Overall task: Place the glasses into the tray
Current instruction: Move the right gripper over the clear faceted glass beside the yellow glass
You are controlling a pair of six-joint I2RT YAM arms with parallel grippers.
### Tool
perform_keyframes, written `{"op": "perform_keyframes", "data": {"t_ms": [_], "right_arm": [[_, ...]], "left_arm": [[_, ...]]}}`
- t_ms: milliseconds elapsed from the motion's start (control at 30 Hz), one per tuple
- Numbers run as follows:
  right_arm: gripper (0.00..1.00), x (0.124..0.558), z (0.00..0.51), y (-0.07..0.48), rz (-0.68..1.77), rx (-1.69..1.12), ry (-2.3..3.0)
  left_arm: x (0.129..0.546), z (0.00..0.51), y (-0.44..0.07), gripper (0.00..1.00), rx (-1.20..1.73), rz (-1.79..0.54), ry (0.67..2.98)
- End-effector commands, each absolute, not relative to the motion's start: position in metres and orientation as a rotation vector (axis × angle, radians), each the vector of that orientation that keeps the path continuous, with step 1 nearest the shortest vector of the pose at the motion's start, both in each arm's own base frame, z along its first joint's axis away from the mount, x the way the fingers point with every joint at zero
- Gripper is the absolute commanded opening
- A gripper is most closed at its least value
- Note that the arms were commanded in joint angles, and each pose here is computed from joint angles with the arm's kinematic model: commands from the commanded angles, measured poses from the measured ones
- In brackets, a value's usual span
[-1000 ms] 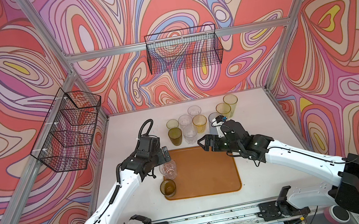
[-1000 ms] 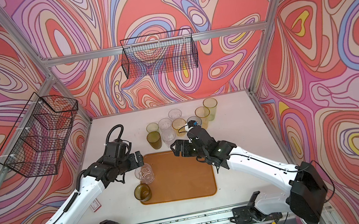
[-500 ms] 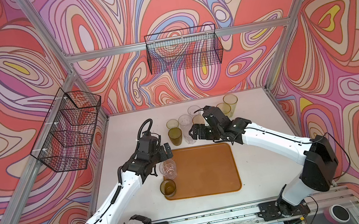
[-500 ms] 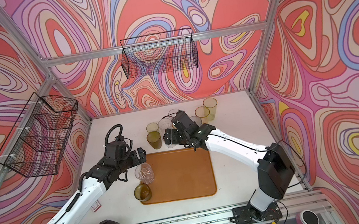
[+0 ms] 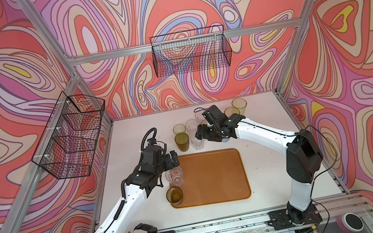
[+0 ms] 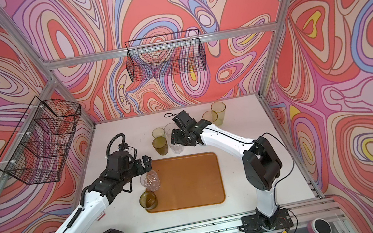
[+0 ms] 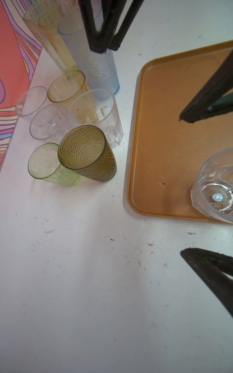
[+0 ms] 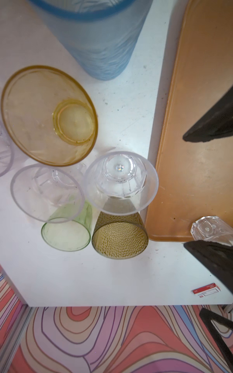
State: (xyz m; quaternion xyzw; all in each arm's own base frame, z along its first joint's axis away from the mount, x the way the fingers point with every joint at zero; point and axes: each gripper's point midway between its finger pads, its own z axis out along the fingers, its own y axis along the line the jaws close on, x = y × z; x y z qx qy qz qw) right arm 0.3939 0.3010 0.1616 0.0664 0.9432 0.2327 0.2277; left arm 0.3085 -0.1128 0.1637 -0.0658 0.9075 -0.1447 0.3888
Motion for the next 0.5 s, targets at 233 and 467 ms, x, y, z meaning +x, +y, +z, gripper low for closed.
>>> {"op": "perform_keyframes", "data": {"t_ms": [233,467], "right_arm": [[0.62,0.407,0.139,0.289,0.587,0.263,2.625],[0.54,0.414,0.125,0.288,0.576,0.27,2.647]], "left_arm": [[0.31,0.155,-0.121,1.0,-0.173,-0.423,2.322],[0.31,0.152,-0.119,1.0,-0.185,-0.411,2.324]]}}
